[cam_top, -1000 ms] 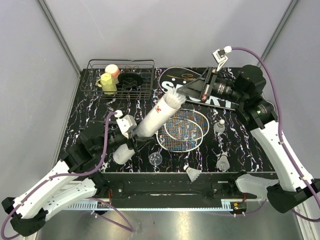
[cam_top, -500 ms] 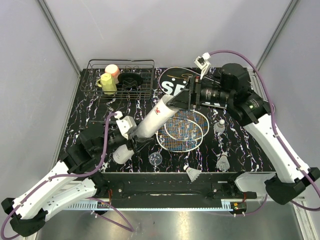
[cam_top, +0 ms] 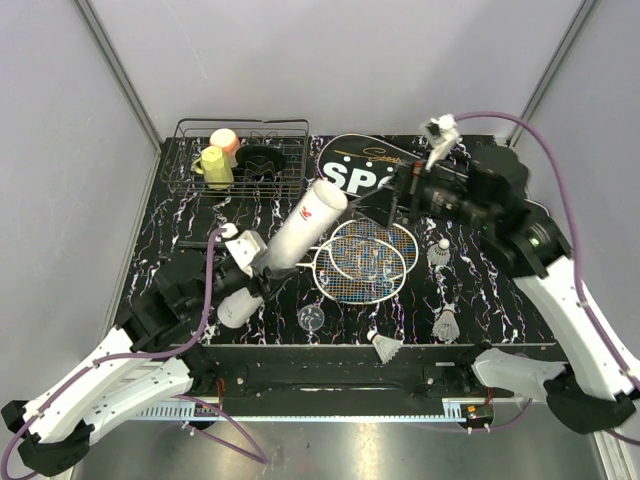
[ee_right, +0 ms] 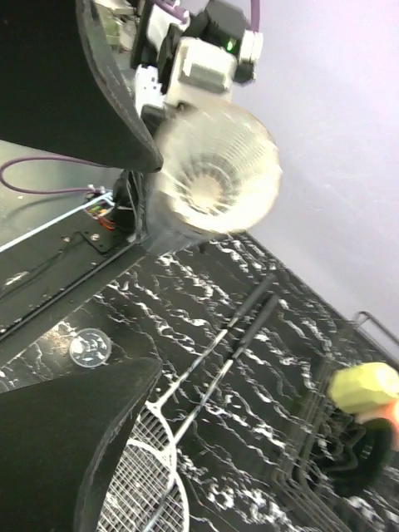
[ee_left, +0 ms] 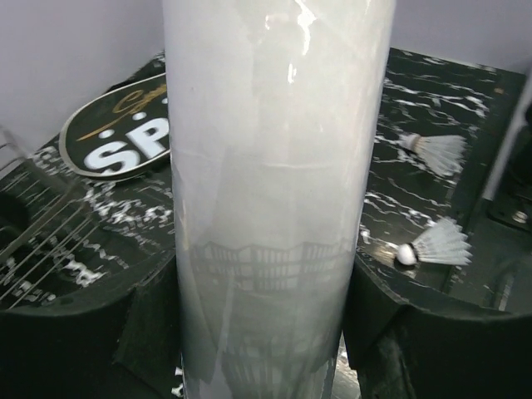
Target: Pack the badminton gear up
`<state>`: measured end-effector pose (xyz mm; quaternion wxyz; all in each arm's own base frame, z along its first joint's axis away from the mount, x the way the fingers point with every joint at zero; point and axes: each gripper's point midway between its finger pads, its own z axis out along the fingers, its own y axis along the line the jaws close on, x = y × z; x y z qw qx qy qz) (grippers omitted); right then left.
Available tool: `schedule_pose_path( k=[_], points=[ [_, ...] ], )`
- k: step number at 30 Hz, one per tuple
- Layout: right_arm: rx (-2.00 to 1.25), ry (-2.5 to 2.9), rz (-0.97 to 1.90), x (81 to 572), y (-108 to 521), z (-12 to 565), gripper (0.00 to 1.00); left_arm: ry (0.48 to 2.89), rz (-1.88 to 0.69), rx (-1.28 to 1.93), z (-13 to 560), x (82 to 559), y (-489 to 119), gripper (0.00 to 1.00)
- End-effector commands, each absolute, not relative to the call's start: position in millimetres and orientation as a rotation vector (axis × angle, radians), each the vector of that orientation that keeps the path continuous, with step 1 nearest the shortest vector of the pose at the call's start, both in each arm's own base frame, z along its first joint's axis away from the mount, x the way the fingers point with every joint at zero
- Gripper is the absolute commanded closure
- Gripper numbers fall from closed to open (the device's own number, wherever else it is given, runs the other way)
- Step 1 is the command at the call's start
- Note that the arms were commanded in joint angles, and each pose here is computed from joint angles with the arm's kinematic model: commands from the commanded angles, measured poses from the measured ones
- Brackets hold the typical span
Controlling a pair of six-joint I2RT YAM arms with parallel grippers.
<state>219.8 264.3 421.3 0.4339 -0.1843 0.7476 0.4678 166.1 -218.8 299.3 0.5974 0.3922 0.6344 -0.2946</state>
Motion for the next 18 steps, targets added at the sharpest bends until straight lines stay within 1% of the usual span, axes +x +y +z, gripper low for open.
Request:
schedule_pose_path(
  k=[1,2,4,5,7,8,9,11,13,14,16,17,18],
  points=[
    [-0.282,1.668,1.089,219,233,467,0.00,1.420,-0.490,0.620,338,203,-184,0.81],
    [-0.216,1.700,1.059,224,226,458,0.00,1.430,-0.462,0.589,338,206,-178,0.81],
    [-0.038,1.708,0.902,241,196,449,0.00,1.450,-0.381,0.505,339,215,-160,0.81],
    [0.090,1.754,0.770,252,173,429,0.00,1.447,-0.355,0.463,343,216,-151,0.81],
    [0.211,1.834,0.668,258,156,399,0.01,1.467,-0.264,0.349,347,223,-127,0.81],
    [0.243,1.931,0.589,256,148,365,0.02,1.463,-0.241,0.314,350,222,-118,0.80],
    [0.266,1.986,0.571,253,147,347,0.02,1.472,-0.193,0.260,351,225,-106,0.80],
    [0.330,2.161,0.581,238,153,294,0.04,1.459,-0.167,0.217,357,223,-94,0.80],
    [0.402,2.300,0.622,220,161,256,0.06,1.449,-0.154,0.196,361,222,-89,0.80],
    [0.400,2.426,0.663,203,170,224,0.05,1.442,-0.156,0.191,363,221,-88,0.79],
    [0.403,2.573,0.730,178,180,192,0.06,1.432,-0.162,0.188,365,221,-88,0.79],
    [0.387,2.707,0.785,151,186,167,0.07,1.433,-0.164,0.191,365,221,-89,0.79],
    [0.370,2.764,0.799,138,186,157,0.09,1.434,-0.165,0.193,364,222,-90,0.79]
  ],
)
